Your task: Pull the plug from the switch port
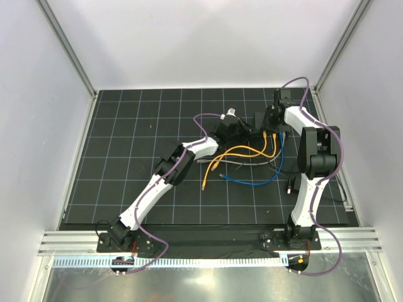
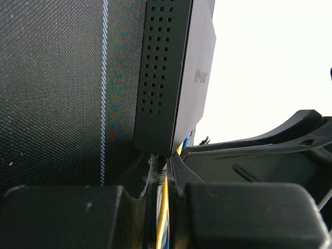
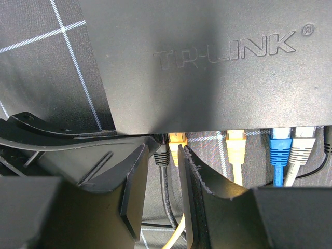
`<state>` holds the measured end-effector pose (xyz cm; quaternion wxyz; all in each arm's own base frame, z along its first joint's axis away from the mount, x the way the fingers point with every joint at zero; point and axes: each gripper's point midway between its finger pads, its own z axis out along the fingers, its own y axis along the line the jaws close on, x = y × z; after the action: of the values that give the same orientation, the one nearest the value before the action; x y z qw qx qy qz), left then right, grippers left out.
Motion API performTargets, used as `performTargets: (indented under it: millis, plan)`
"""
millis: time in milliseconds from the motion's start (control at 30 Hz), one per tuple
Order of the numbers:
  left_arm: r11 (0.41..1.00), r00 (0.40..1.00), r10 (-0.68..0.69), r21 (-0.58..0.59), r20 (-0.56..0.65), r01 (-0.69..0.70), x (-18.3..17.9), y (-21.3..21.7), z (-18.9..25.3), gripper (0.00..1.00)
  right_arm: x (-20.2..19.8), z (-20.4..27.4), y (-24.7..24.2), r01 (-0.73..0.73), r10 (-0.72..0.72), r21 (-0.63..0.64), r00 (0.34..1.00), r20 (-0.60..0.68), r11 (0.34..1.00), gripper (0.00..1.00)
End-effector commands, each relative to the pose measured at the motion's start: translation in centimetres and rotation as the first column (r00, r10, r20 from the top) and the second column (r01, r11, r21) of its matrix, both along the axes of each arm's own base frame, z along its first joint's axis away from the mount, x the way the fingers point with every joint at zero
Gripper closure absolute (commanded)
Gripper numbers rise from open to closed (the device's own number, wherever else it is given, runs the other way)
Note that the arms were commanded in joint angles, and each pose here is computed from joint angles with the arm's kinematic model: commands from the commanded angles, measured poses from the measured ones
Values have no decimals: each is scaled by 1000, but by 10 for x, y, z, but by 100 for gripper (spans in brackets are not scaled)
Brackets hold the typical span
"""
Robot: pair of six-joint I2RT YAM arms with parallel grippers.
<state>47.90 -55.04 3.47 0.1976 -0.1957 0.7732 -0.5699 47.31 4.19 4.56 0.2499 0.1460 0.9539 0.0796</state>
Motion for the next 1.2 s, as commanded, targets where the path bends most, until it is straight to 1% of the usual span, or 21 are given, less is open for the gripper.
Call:
performTargets:
  millis: [0, 200, 333, 467, 767, 800, 1000, 1033, 1167]
  plan:
    - [989, 994, -7, 145, -106, 22, -11, 17, -54, 100, 8, 7, 0, -5, 5, -25, 1000, 26, 1000, 62]
    - [988, 993, -11, 153, -114, 29, -14, 18, -57, 100, 9, 4, -5, 4, -3, -49, 1000, 21, 999, 62]
    - [987, 992, -16, 155, -127, 36, -17, 20, -60, 100, 14, 4, -5, 16, -14, -45, 999, 47, 999, 62]
    - [989, 990, -18, 146, -139, 38, -19, 20, -65, 100, 19, -5, -5, 30, -28, -41, 999, 43, 999, 62]
    - [988, 988, -27, 144, -150, 49, -26, 24, -67, 100, 32, 0, -2, 50, -48, -22, 994, 94, 998, 61]
    - [988, 989, -28, 144, -148, 49, -27, 24, -66, 100, 32, -1, -7, 70, -65, -50, 993, 97, 996, 61]
    - [990, 990, -34, 129, -140, 52, -31, 27, -64, 100, 35, -6, -10, 83, -77, -61, 993, 89, 995, 61]
    - [993, 992, -35, 109, -120, 48, -31, 25, -60, 100, 35, -8, -9, 82, -76, -60, 993, 86, 995, 61]
    - [996, 994, -32, 82, -104, 40, -30, 26, -56, 100, 34, -11, -7, 76, -72, -53, 995, 76, 996, 61]
